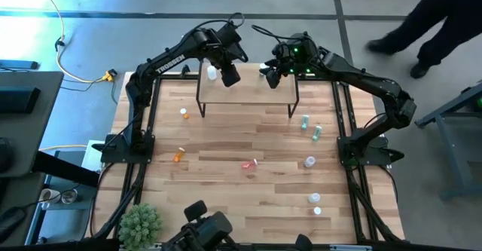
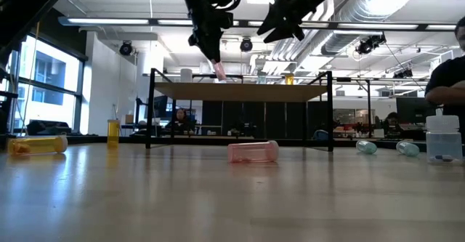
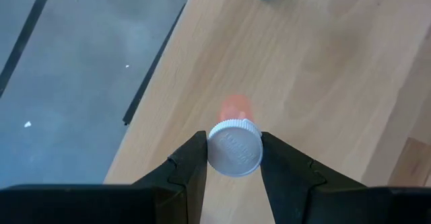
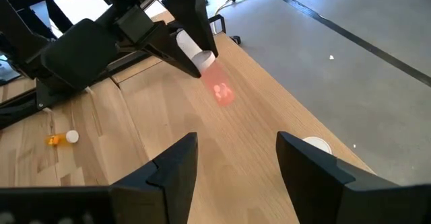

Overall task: Pick and place medicine bottles onto shelf by color
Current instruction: Put the top pink pill bottle on the shelf

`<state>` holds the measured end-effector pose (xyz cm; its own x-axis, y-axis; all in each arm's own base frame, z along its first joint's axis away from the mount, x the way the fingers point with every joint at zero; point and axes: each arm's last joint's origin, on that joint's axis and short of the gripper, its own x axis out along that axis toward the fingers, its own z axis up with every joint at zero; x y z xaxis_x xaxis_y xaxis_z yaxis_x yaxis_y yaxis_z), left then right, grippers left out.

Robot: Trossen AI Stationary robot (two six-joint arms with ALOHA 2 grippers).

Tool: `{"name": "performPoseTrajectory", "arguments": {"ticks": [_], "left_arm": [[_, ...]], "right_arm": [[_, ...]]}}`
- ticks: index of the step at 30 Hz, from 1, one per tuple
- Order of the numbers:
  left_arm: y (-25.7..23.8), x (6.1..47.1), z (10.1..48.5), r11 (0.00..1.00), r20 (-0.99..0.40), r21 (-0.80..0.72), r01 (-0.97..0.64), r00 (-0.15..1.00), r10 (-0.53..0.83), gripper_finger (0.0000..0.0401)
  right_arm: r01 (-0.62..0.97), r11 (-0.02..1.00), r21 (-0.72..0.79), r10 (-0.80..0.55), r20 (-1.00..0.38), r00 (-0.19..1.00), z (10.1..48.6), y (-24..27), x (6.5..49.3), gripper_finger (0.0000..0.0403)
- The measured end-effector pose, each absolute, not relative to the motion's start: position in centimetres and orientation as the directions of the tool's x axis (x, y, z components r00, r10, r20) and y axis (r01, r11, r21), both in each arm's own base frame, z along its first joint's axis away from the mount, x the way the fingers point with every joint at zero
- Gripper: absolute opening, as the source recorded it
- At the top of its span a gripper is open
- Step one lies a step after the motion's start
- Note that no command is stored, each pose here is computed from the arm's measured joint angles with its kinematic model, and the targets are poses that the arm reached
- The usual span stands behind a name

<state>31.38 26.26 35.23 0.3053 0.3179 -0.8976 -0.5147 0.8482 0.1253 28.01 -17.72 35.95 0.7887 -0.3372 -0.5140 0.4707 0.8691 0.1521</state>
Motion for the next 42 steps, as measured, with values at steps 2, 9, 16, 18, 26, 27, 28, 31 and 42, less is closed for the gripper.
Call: {"name": "performPoseTrajectory", "arguments": {"ticks": [2,9,16,18,26,27,28,31,42], "left_arm": [[26.2,31.4,35.2,0.849,-0.898,0.127,-0.512,0.304,0.318,0.0113],[26.3,31.4,35.2,0.849,-0.899,0.134,-0.511,0.298,0.321,0.0113],[26.4,32.1,33.8,0.855,-0.919,0.13,-0.501,0.263,0.294,0.0113],[26.4,32.1,33.8,0.854,-0.919,0.131,-0.504,0.263,0.295,0.0113],[27.0,32.5,32.8,0.858,-0.926,0.137,-0.495,0.242,0.288,0.0113],[27.0,32.5,32.7,0.858,-0.926,0.137,-0.495,0.243,0.289,0.0113],[27.0,32.6,32.7,0.858,-0.926,0.138,-0.495,0.244,0.29,0.0113],[26.8,32.8,32.7,0.861,-0.925,0.142,-0.489,0.243,0.291,0.0113],[26.5,33.0,32.7,0.859,-0.924,0.161,-0.487,0.233,0.305,0.0117]], "right_arm": [[0.471,0.869,0.152,-0.337,-0.514,0.789,36.0,-17.7,28.0,0.0193],[0.469,0.87,0.152,-0.336,-0.515,0.789,35.9,-17.7,28.0,0.0193],[0.47,0.87,0.153,-0.335,-0.517,0.788,35.9,-17.7,28.0,0.0193],[0.47,0.869,0.153,-0.334,-0.518,0.787,35.9,-17.7,28.0,0.0193],[0.471,0.869,0.153,-0.332,-0.527,0.783,35.8,-17.6,28.0,0.0193],[0.471,0.869,0.153,-0.332,-0.527,0.783,35.8,-17.6,28.0,0.0193],[0.471,0.869,0.153,-0.331,-0.527,0.783,35.8,-17.6,28.0,0.0193],[0.471,0.869,0.153,-0.331,-0.527,0.783,35.8,-17.6,28.0,0.0193],[0.471,0.869,0.153,-0.331,-0.528,0.782,35.8,-17.6,28.0,0.0193]]}}
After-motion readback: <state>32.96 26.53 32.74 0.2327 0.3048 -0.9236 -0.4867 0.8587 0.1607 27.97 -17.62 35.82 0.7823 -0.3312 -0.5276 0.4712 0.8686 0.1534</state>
